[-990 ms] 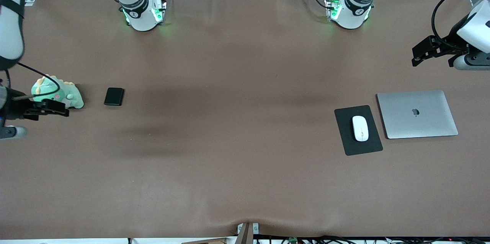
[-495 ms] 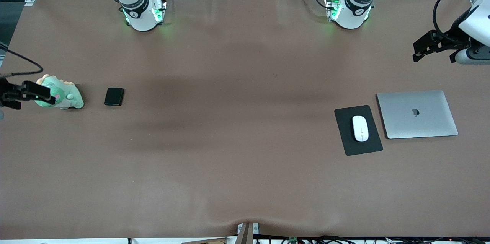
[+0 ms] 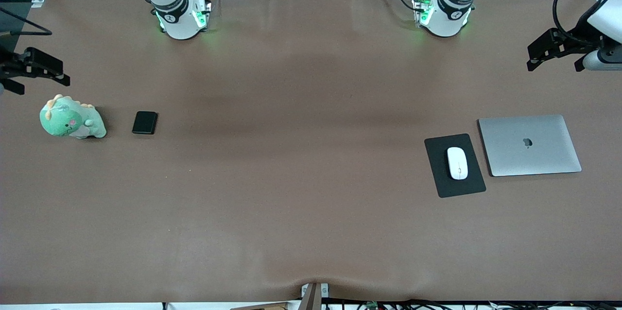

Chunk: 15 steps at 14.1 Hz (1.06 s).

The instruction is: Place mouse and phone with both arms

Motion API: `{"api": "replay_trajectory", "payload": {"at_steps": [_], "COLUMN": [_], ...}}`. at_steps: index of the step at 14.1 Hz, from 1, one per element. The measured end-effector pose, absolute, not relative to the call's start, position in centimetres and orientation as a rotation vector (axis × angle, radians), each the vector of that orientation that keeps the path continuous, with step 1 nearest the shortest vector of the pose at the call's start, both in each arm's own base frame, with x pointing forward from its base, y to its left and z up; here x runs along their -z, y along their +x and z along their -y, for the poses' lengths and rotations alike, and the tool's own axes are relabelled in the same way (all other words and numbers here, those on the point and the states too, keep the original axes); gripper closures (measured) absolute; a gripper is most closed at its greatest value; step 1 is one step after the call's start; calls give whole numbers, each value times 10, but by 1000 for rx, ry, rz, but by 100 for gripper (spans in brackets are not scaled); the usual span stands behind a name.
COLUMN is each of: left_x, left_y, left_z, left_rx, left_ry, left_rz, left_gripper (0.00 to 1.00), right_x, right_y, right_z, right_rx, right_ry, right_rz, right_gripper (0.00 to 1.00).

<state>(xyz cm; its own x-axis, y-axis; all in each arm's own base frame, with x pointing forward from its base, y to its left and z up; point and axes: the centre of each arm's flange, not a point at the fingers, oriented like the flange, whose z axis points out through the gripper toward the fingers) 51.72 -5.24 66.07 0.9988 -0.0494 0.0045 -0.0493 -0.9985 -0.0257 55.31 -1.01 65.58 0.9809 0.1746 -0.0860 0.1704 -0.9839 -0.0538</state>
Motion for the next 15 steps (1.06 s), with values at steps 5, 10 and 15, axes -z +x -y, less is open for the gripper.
{"api": "replay_trajectory", "payload": {"at_steps": [5,10,15], "left_x": [-663,-670,-670], "left_y": [515,513,513], "left_z": [52,49,48], "left_rx": [15,37,37], "left_ry": [-3115,-3116,-3116], "left_rz": [-70,-62,-57], "left_gripper": [0,0,0], "right_x": [-651,-654,-653], "right_y": [537,545,545], "right_z": [11,9,9], "right_rx": [-106,-11,-15], "right_ry": [-3083,-3091,-3090], "right_rz": [263,268,269], "right_gripper": [0,0,0]}}
